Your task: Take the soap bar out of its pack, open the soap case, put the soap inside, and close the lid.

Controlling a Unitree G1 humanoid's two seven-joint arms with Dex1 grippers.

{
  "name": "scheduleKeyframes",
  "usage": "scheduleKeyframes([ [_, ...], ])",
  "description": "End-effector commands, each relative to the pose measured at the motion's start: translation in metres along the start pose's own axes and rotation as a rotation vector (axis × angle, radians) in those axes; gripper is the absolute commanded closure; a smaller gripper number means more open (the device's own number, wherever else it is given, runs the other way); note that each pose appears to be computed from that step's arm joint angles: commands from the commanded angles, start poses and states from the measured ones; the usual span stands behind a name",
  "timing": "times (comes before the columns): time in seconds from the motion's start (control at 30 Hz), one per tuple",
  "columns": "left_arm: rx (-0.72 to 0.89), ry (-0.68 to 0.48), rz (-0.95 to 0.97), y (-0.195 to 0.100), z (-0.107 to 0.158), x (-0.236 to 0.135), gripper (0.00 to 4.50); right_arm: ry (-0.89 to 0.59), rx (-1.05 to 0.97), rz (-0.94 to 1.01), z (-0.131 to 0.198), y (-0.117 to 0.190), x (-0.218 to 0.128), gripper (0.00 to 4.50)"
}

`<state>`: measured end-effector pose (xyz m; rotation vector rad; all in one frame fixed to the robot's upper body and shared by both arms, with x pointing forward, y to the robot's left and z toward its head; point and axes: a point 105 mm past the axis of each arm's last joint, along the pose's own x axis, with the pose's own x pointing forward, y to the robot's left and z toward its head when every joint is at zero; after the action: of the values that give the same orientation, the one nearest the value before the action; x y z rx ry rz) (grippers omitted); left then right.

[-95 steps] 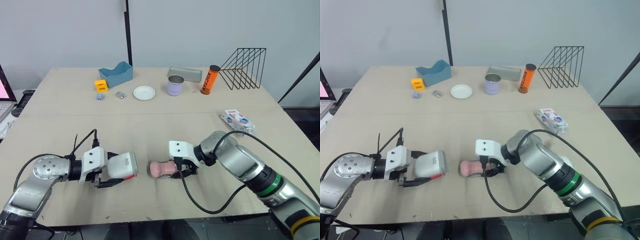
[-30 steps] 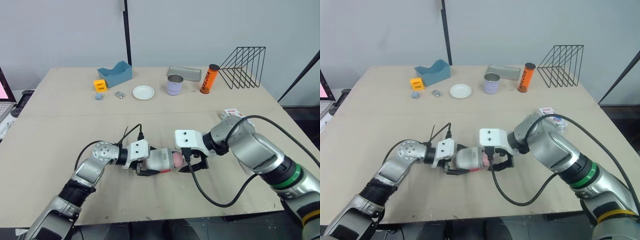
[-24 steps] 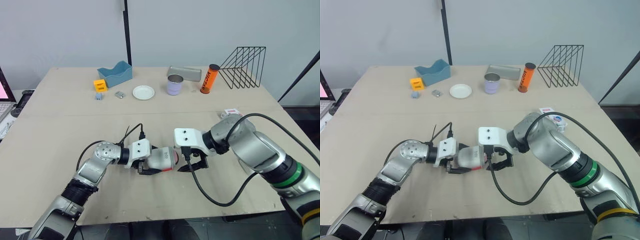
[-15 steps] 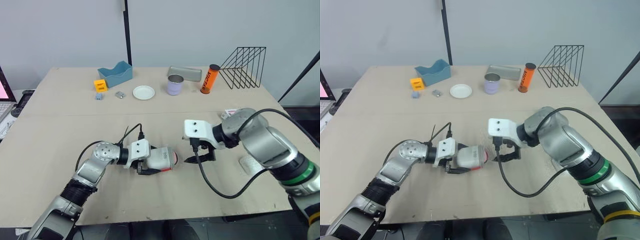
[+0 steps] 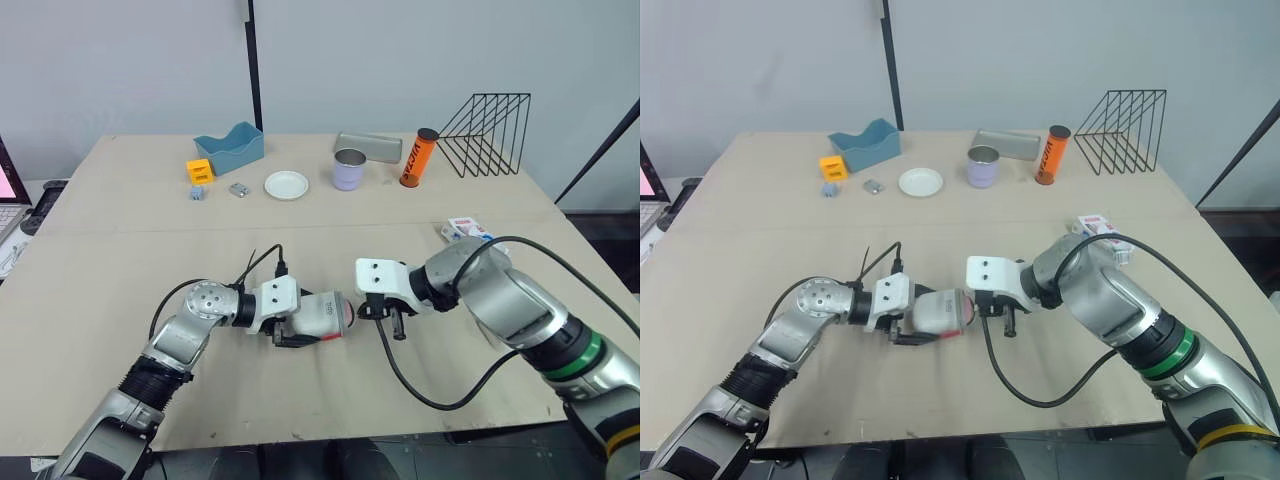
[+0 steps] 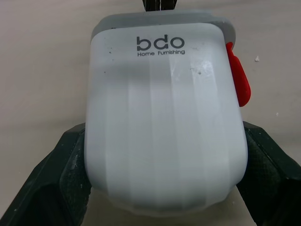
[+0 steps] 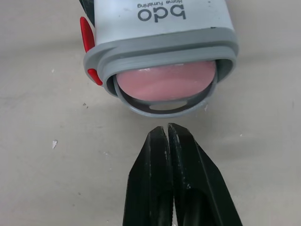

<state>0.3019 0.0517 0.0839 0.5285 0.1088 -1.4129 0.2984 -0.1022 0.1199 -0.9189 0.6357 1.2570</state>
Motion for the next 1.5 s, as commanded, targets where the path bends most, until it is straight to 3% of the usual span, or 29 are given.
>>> scheduleKeyframes([
  [0.03,0.059,-0.056,0.027,0.008,0.022,-0.002,1.0,0.008,-0.025,-0.019,0.003,-0.003,0.002,4.44],
  [0.3,0.056,-0.054,0.023,0.006,0.021,0.0,1.0,-0.06,-0.023,-0.009,0.026,-0.002,0.002,4.44],
  [0.53,0.046,-0.048,0.044,0.008,0.018,-0.008,1.0,0.059,-0.016,-0.079,-0.018,-0.008,-0.007,4.44],
  [0.77,0.048,-0.041,0.061,0.008,0.018,-0.023,1.0,-0.027,0.098,-0.228,-0.014,-0.033,-0.043,4.44],
  [0.97,0.06,-0.047,0.044,0.001,0.022,-0.028,1.0,-0.084,0.258,-0.371,-0.012,-0.051,-0.084,1.86],
  [1.1,0.081,-0.075,0.0,-0.013,0.032,-0.021,1.0,0.05,0.395,-0.464,-0.058,-0.05,-0.109,0.13],
  [1.5,0.069,-0.096,-0.012,-0.017,0.031,-0.008,1.0,0.195,0.656,-0.513,-0.118,-0.029,-0.139,0.13],
])
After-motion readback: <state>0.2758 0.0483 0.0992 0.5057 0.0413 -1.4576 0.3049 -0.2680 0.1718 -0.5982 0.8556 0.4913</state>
